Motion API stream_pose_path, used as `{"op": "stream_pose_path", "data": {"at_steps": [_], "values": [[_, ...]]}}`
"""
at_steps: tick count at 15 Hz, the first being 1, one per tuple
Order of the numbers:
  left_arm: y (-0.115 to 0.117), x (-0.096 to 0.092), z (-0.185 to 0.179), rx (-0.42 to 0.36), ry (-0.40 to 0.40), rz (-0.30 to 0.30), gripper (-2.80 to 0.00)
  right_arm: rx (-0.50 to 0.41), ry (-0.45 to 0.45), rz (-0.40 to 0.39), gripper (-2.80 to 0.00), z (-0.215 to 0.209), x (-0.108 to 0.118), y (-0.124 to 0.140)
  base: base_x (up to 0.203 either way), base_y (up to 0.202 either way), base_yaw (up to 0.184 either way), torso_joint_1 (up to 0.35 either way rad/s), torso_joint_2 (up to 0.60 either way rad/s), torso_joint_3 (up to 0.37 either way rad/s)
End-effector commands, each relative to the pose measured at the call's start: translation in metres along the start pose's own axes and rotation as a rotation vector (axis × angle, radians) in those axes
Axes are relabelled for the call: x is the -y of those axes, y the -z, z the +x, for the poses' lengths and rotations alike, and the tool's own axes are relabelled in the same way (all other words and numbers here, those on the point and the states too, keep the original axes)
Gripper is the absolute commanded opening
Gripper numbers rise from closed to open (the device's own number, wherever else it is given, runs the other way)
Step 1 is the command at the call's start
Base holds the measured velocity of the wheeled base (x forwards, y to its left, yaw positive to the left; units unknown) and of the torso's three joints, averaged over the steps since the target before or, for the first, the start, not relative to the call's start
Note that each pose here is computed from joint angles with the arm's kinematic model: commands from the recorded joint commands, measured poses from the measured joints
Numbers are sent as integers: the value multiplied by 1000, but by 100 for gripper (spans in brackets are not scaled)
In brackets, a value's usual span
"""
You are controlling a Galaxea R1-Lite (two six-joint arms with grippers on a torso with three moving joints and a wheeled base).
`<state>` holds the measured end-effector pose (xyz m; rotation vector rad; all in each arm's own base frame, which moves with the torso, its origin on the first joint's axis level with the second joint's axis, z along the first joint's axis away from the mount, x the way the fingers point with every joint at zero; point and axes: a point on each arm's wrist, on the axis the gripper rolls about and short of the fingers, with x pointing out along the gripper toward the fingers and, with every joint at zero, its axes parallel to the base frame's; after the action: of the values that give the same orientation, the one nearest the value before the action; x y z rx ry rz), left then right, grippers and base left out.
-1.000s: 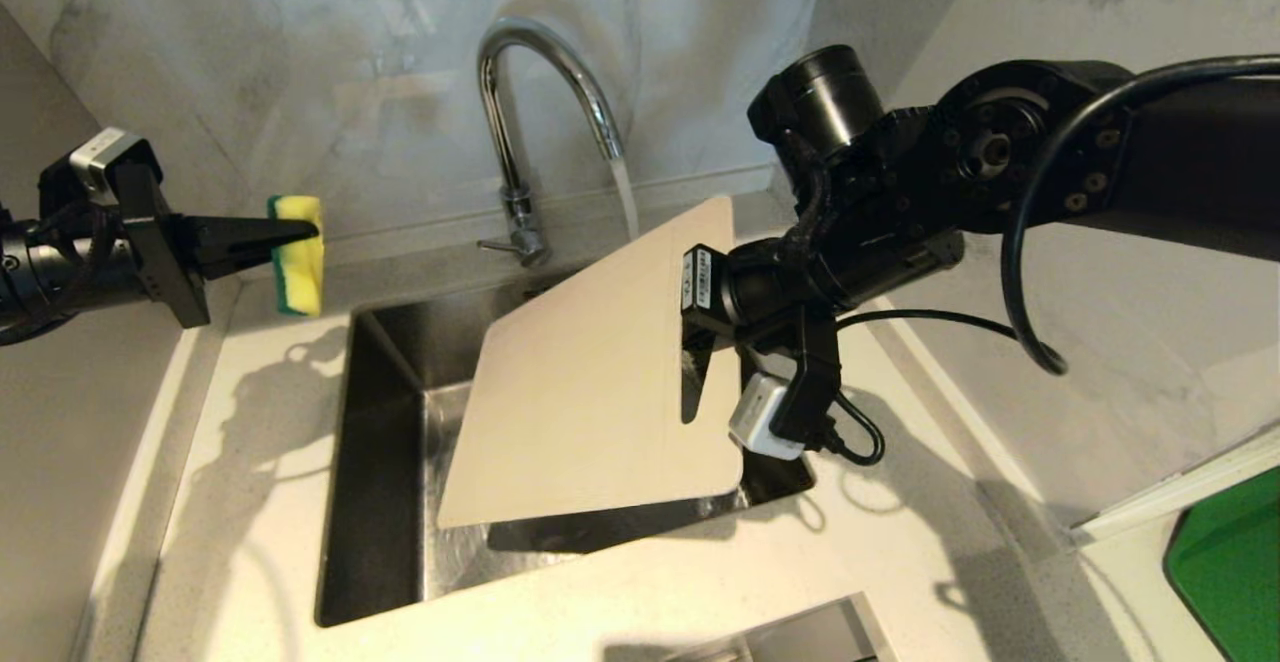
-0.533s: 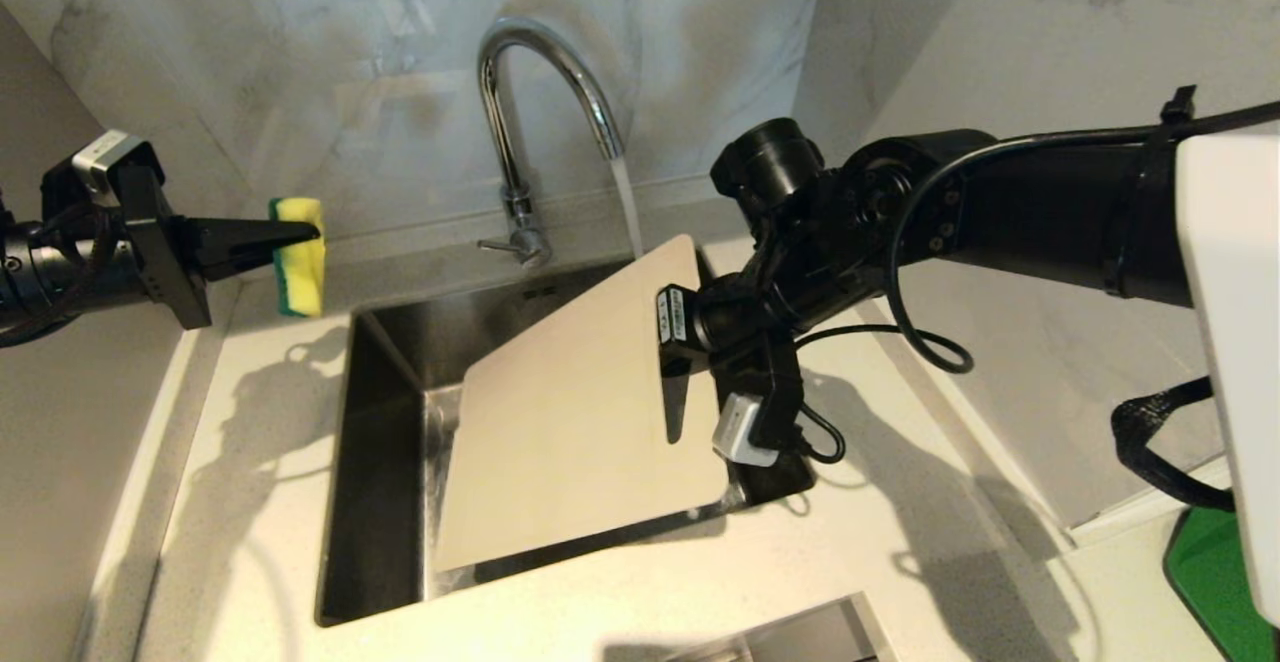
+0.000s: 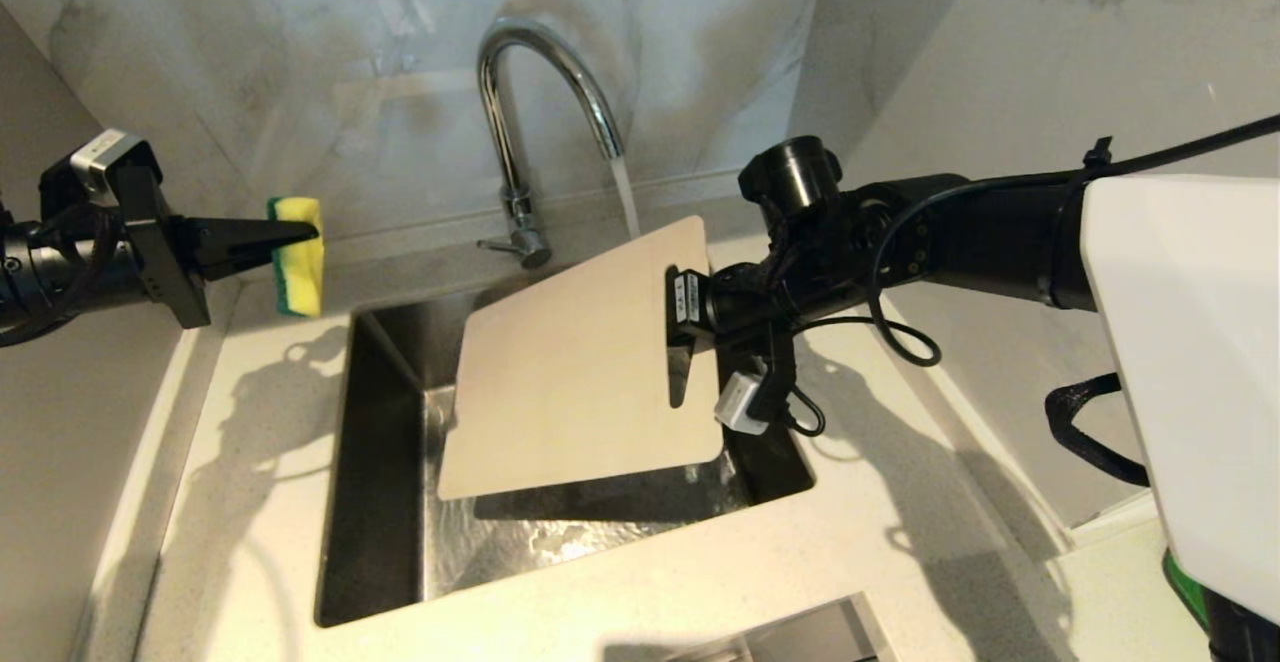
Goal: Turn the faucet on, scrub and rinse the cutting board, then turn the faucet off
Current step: Scrub the cutting board underwater
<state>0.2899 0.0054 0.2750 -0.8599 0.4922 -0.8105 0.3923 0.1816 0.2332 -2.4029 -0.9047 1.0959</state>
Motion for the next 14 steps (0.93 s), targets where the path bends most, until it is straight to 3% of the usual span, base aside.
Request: {"op": "stream_pose_path", "data": {"at_steps": [1, 6, 14], "values": [[0, 0, 0, -1, 3, 0, -280, 3, 10, 0, -280, 7, -15, 2, 0, 0, 0, 0, 0, 0], [0, 0, 0, -1, 2, -2, -280, 11, 57, 7, -280, 18, -26, 3, 0, 0, 0, 0, 0, 0], [0, -1, 0, -2, 2, -3, -280, 11, 50, 32, -280, 21, -46, 6, 0, 0, 0, 0, 0, 0]]}}
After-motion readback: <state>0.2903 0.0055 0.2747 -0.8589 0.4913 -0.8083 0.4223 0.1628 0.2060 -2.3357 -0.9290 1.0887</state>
